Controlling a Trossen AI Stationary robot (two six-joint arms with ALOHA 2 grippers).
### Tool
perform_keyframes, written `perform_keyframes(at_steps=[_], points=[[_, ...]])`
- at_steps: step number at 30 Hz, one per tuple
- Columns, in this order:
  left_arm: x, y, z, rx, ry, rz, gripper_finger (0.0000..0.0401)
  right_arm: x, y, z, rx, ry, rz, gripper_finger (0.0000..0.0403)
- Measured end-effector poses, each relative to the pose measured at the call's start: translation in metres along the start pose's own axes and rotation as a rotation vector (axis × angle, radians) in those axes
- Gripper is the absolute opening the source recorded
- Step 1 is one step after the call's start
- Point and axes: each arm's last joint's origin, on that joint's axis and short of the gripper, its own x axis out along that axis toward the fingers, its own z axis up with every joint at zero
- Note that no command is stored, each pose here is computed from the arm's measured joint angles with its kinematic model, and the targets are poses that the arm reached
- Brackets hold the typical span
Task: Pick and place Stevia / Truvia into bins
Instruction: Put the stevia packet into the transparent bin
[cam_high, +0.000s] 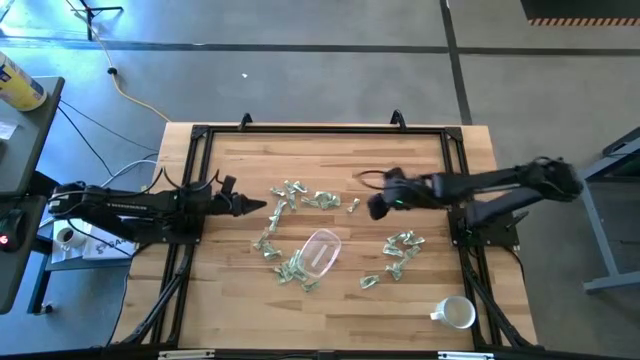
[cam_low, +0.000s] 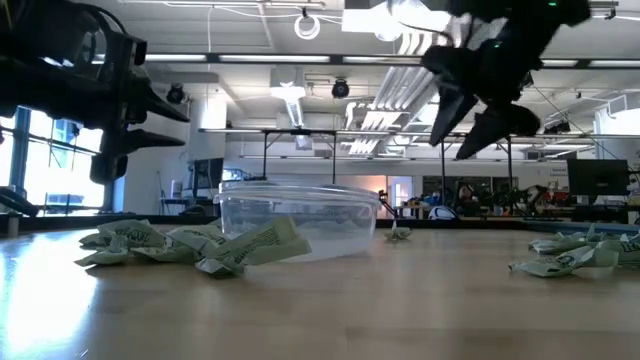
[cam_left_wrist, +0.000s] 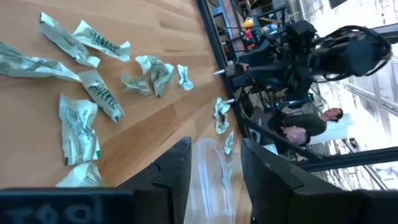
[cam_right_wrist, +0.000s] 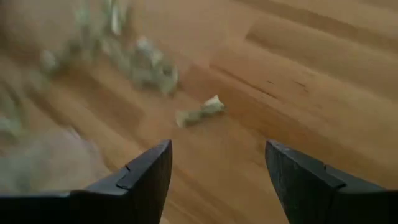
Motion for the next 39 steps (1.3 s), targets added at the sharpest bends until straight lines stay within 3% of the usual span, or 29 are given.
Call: perform_keyframes(at_steps=[4, 6, 9, 14, 26, 32, 35, 39], points=[[0.0, 0.001, 0.004, -0.004, -0.013, 0.005, 0.0172, 0.026, 0.022, 0.016, -0.505, 0.188, -0.035, 0.0248], [0.0, 0.002, 0.005, -0.006, -0.021, 0.009, 0.0172, 0.04, 0.028, 0.021, -0.691, 0.285, -0.066, 0.0248], [0.0, 0.002, 0.005, -0.006, -0.021, 0.009, 0.0172, 0.06, 0.036, 0.03, -0.812, 0.386, -0.072, 0.0247], [0.0, 0.003, 0.004, 0.01, -0.014, 0.023, 0.0172, 0.081, 0.042, 0.042, -1.017, 0.392, -0.001, 0.0247], [0.0, 0.009, 0.002, 0.01, 0.014, 0.085, 0.0172, 0.116, 0.035, 0.046, -1.207, 0.367, 0.13, 0.0247], [0.0, 0.009, 0.002, 0.011, 0.011, 0.085, 0.0172, 0.131, 0.029, 0.041, -1.205, 0.418, 0.046, 0.0245], [0.0, 0.009, 0.002, 0.012, 0.009, 0.089, 0.0172, 0.136, 0.025, 0.042, -1.144, 0.437, 0.063, 0.0222], [0.0, 0.011, 0.001, 0.012, 0.012, 0.103, 0.0172, 0.138, 0.019, 0.045, -1.08, 0.452, 0.05, 0.015]])
